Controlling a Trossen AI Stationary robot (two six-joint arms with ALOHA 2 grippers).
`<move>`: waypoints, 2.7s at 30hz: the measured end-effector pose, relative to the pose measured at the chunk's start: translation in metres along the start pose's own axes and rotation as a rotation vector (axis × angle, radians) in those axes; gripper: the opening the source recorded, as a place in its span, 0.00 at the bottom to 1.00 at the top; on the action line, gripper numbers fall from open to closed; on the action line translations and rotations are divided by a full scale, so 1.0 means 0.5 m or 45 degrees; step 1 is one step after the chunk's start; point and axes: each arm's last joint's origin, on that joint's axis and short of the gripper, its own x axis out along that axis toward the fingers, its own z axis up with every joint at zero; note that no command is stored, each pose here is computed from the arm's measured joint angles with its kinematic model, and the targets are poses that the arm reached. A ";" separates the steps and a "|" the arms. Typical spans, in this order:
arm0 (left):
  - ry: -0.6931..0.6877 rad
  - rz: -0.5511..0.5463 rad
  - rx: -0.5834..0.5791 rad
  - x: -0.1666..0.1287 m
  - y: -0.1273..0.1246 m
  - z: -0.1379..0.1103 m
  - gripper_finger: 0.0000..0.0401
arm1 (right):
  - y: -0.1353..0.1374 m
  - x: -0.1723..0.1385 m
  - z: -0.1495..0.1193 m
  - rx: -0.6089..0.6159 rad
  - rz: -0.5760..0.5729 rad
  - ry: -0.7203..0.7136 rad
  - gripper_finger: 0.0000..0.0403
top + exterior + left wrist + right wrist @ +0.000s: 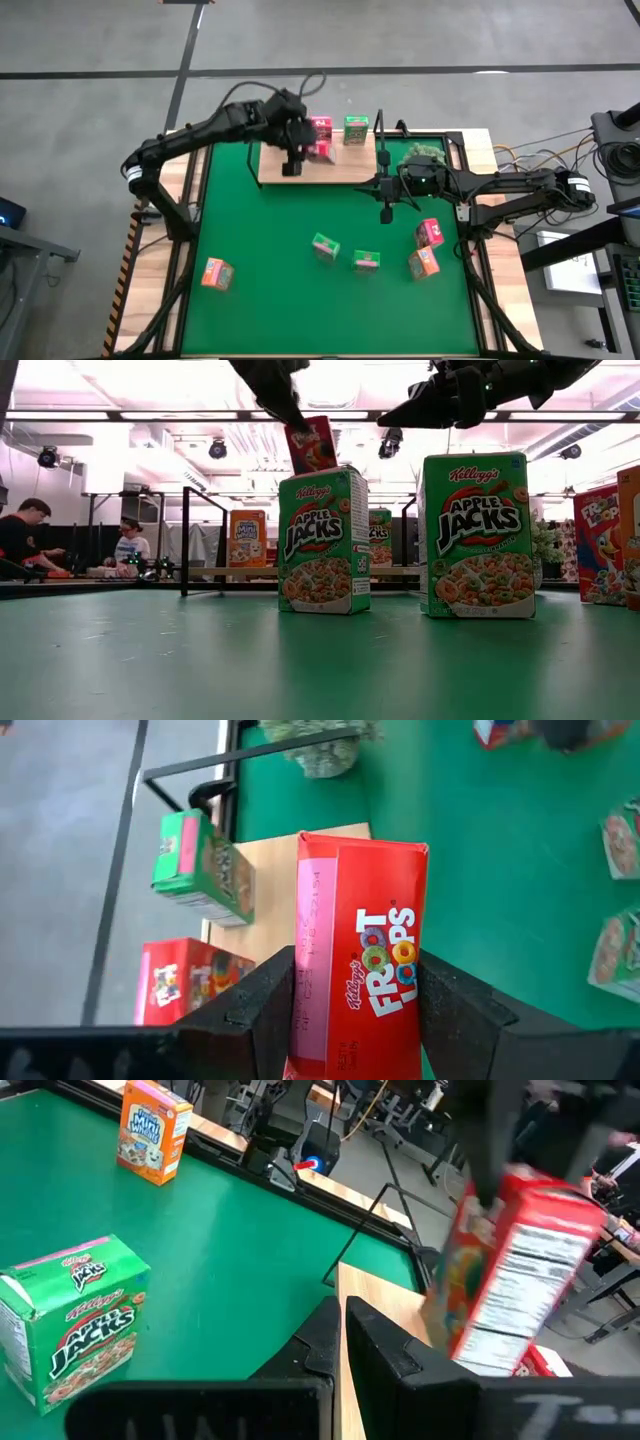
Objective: Stack cereal on shelf
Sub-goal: Put the bottom red cereal box on the shelf aligned with the other red cereal box
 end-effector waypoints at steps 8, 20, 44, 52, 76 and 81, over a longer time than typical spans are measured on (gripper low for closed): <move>0.076 -0.049 -0.041 0.083 0.058 -0.041 0.41 | 0.001 0.000 -0.002 0.022 0.009 0.016 0.03; 0.224 -0.089 -0.148 0.183 0.092 -0.091 0.41 | 0.001 0.000 -0.004 0.014 -0.010 0.033 0.03; 0.210 -0.065 -0.197 0.198 0.105 -0.098 0.41 | -0.012 -0.001 -0.009 -0.024 -0.099 0.074 0.03; 0.237 -0.077 -0.233 0.204 0.103 -0.103 0.41 | -0.012 -0.001 -0.009 -0.036 -0.099 0.074 0.03; 0.225 -0.071 -0.220 0.205 0.104 -0.101 0.41 | -0.012 -0.001 -0.007 -0.051 -0.103 0.067 0.03; 0.219 -0.067 -0.219 0.205 0.105 -0.100 0.41 | -0.012 -0.001 -0.007 -0.051 -0.104 0.067 0.03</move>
